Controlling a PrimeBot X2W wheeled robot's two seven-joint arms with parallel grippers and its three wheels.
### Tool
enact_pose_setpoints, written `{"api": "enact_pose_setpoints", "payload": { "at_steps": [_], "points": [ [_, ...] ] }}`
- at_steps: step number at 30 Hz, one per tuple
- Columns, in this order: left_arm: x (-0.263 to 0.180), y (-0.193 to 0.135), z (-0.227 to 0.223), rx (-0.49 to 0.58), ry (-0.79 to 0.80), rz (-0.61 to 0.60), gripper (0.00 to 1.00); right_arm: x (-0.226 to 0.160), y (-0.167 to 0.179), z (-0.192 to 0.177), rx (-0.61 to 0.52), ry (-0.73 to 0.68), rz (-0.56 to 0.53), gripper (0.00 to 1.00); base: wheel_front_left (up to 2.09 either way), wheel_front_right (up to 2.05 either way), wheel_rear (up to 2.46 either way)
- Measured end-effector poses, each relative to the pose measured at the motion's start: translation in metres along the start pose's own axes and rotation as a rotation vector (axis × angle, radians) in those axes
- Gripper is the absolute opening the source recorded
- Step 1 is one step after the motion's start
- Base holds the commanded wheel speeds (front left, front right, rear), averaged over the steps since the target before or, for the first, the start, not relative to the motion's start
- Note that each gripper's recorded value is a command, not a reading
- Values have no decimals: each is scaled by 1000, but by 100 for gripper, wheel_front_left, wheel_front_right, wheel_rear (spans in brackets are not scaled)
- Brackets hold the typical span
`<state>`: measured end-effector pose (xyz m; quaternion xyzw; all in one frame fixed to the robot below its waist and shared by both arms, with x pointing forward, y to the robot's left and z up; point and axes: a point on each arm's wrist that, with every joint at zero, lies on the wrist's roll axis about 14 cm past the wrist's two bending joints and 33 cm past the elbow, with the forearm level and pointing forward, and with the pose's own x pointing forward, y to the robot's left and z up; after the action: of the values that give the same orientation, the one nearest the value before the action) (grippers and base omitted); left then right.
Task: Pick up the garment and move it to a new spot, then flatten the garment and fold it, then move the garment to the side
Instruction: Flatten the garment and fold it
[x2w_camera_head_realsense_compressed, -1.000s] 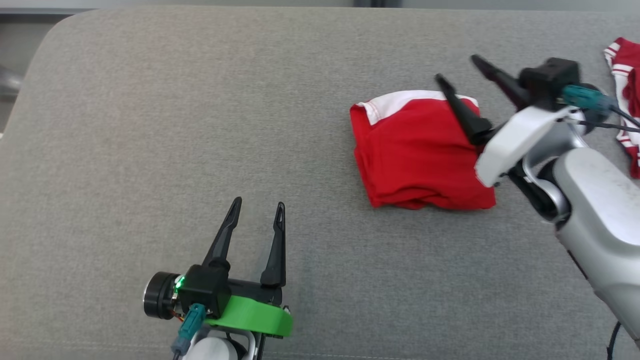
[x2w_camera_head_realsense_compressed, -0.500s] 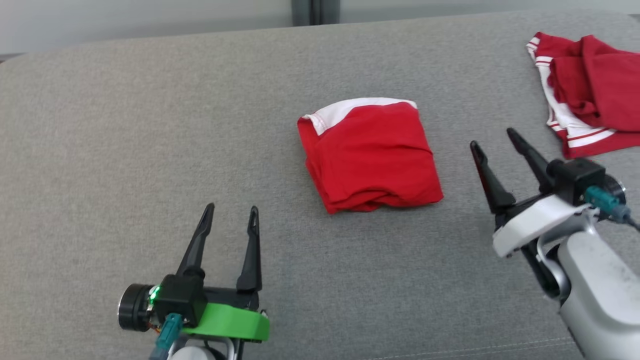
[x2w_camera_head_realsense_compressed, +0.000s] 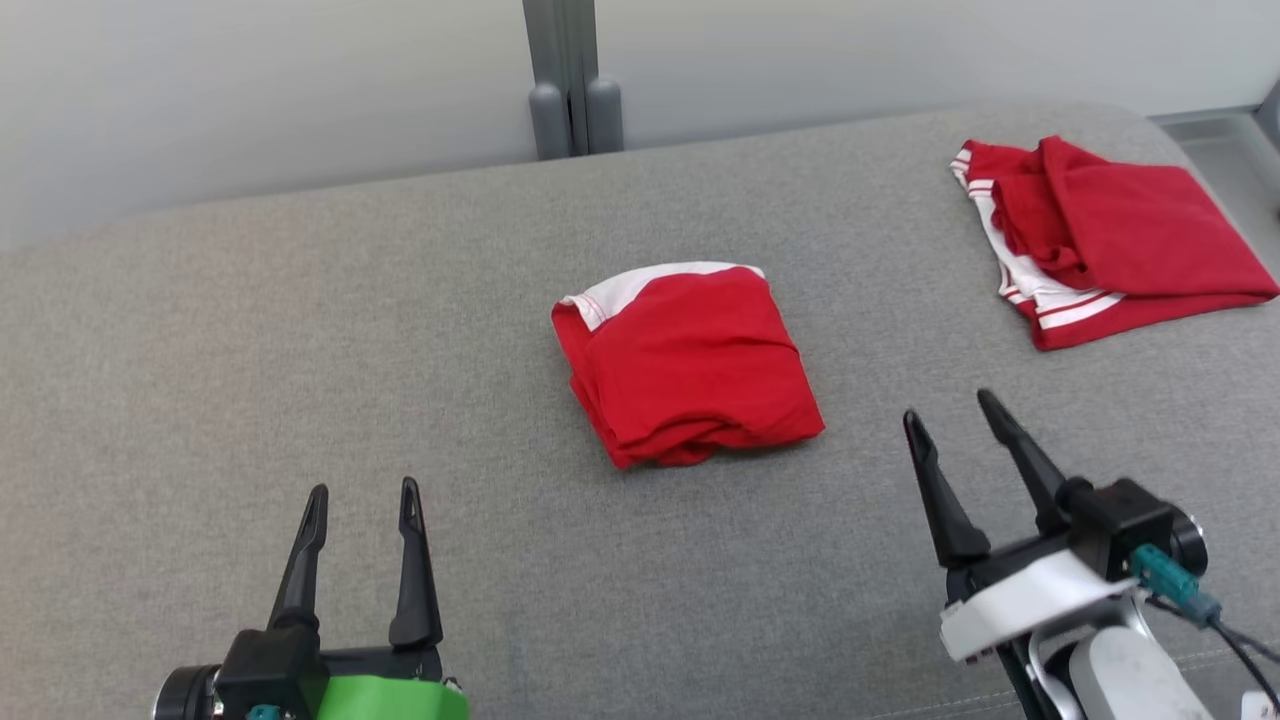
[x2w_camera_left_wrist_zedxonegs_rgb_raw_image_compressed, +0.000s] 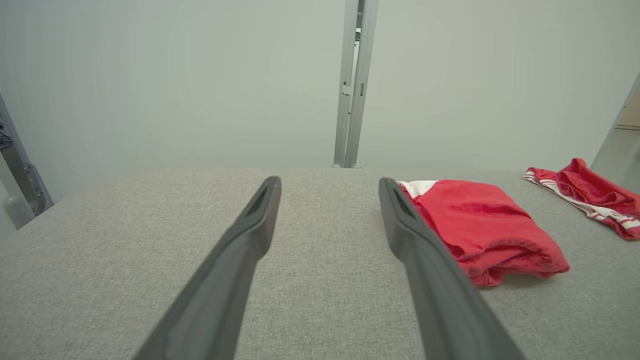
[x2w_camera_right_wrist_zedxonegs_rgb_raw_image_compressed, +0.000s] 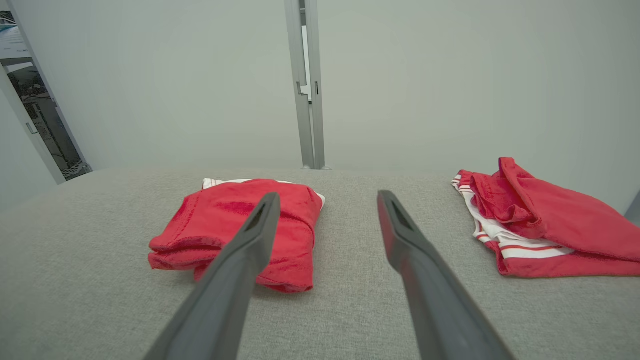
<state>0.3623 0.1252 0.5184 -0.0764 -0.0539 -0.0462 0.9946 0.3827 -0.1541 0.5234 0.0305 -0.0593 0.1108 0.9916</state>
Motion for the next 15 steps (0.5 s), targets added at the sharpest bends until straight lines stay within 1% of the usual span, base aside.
{"api": "enact_pose_setpoints", "payload": {
  "at_steps": [6, 15],
  "points": [
    [-12, -3, 9, 4, -22, -19, 100, -19, 5, -2, 1, 9, -16, 100, 0, 0, 0],
    [-23, 6, 1, 3, 8, 11, 100, -18, 7, -1, 30, -2, -28, 100, 0, 0, 0]
  ]
}}
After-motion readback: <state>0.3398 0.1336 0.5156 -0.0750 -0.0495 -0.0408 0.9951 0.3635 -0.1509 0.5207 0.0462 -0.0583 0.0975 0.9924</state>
